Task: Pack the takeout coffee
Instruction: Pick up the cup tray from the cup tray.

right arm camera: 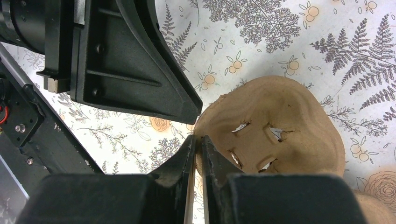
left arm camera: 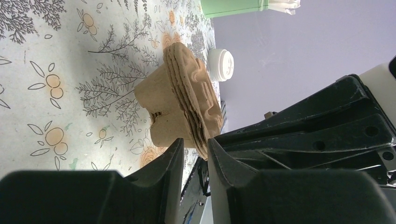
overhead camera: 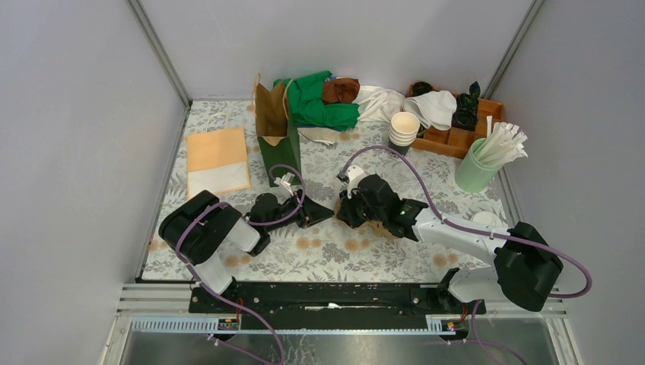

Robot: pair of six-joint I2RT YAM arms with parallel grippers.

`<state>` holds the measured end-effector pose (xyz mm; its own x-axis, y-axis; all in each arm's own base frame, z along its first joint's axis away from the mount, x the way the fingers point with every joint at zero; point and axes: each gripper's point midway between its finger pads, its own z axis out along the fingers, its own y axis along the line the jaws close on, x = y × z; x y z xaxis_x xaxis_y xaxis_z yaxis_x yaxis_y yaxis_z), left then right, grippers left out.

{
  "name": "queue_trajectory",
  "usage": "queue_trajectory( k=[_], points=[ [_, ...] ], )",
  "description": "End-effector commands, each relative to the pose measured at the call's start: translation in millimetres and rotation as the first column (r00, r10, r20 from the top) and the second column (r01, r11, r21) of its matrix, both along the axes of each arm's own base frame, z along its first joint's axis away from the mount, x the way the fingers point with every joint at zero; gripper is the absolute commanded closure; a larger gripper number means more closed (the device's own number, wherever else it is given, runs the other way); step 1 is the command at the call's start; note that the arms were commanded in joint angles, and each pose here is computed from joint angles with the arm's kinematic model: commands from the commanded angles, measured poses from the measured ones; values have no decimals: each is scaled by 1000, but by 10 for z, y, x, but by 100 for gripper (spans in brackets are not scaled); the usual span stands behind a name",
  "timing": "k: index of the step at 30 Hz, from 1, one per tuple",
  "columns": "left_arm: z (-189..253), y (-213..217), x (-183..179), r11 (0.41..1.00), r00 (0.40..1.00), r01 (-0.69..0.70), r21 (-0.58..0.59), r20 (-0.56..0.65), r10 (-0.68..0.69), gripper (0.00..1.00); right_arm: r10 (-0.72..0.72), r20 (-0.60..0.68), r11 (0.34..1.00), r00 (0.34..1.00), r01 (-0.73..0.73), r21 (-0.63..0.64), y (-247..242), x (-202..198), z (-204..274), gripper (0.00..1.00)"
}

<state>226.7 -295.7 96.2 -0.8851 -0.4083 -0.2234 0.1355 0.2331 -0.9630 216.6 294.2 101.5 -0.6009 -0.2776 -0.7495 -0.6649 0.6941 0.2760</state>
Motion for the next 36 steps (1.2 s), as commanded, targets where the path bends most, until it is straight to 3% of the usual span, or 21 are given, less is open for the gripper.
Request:
queue_trajectory(
  k=[1,16,28,32,36],
  points=[
    [135,-53,53,999,998,17,-34,58,-15,72,16,49,996,999,-20,82,110,6,247,88],
    [76,-100,105,1000,999,28,-8,47,-27,71,55,63,991,996,-63,118,145,-57,342,89],
    [-399,-12,127,972,1000,-3,233,-1,3,72,14,92,992,996,-26,121,106,12,383,89],
    [-317,-27,114,975,1000,0,222,21,-5,72,27,43,1000,999,-27,15,62,19,213,67],
    [-242,-27,104,978,999,0,211,38,-9,72,15,28,997,999,-13,-80,-51,-24,49,60]
  ],
)
